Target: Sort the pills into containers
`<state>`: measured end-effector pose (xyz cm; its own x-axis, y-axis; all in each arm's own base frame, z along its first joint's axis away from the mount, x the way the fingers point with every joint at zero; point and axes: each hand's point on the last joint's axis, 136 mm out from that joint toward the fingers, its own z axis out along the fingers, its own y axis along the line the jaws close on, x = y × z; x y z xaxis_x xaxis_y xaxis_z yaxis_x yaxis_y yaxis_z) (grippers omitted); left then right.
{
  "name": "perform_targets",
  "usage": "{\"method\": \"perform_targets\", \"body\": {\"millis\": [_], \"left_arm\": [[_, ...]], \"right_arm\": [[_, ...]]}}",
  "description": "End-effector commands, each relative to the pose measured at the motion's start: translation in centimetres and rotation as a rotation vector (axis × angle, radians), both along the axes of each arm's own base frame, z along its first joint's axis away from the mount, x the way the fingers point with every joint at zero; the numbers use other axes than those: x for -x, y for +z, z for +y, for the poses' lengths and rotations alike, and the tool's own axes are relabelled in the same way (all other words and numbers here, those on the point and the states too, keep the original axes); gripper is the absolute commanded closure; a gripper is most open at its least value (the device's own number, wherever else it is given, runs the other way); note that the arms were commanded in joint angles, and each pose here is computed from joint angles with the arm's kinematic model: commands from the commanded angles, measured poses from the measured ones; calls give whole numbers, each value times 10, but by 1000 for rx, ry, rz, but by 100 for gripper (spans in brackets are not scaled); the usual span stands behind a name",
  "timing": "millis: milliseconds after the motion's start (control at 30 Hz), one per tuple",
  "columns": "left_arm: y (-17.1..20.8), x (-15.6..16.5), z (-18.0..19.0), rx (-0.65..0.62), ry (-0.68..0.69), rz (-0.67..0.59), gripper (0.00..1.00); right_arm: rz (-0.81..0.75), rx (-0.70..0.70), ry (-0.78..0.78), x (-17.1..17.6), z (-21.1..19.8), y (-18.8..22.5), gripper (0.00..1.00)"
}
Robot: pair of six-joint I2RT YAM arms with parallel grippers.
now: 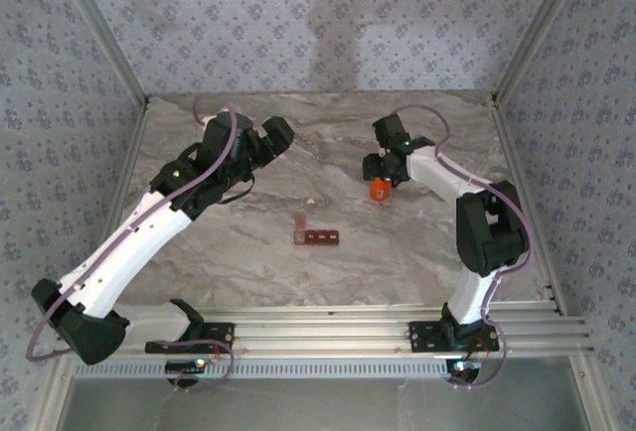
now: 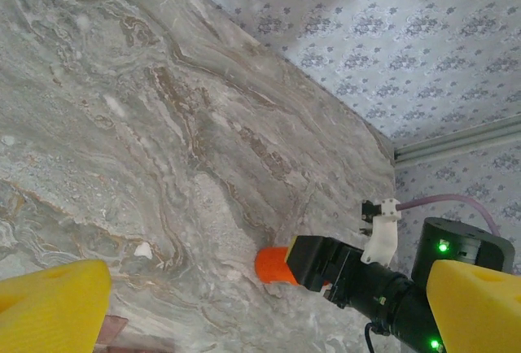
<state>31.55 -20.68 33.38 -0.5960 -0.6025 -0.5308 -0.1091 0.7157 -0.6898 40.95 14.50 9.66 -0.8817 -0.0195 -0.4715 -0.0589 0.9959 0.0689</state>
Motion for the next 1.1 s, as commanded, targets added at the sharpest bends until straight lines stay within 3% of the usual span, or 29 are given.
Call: {"method": "perform_targets", "body": {"millis": [0,133,400,667,867,1067], "left_arm": [[17,2,2,10,4,-35,1],[8,0,9,-16,38,-45,1],[-25,-4,27,-122,90,-27,1],[-69,-7,58,-341,121,-21,1],[-99,-14,54,-504,-18,-83,1],[-110,-16,26,-601,-263,-234,1]], "right_arm": [[5,-1,23,11,0,5,36],[17,-4,23,16,0,0,40],[13,-26,39,19,3,5,65],[-55,-93,66,16,15,38,69],[-57,-169,152,23,47,57,69],[-21,-283,264,29,84,72,70]]}}
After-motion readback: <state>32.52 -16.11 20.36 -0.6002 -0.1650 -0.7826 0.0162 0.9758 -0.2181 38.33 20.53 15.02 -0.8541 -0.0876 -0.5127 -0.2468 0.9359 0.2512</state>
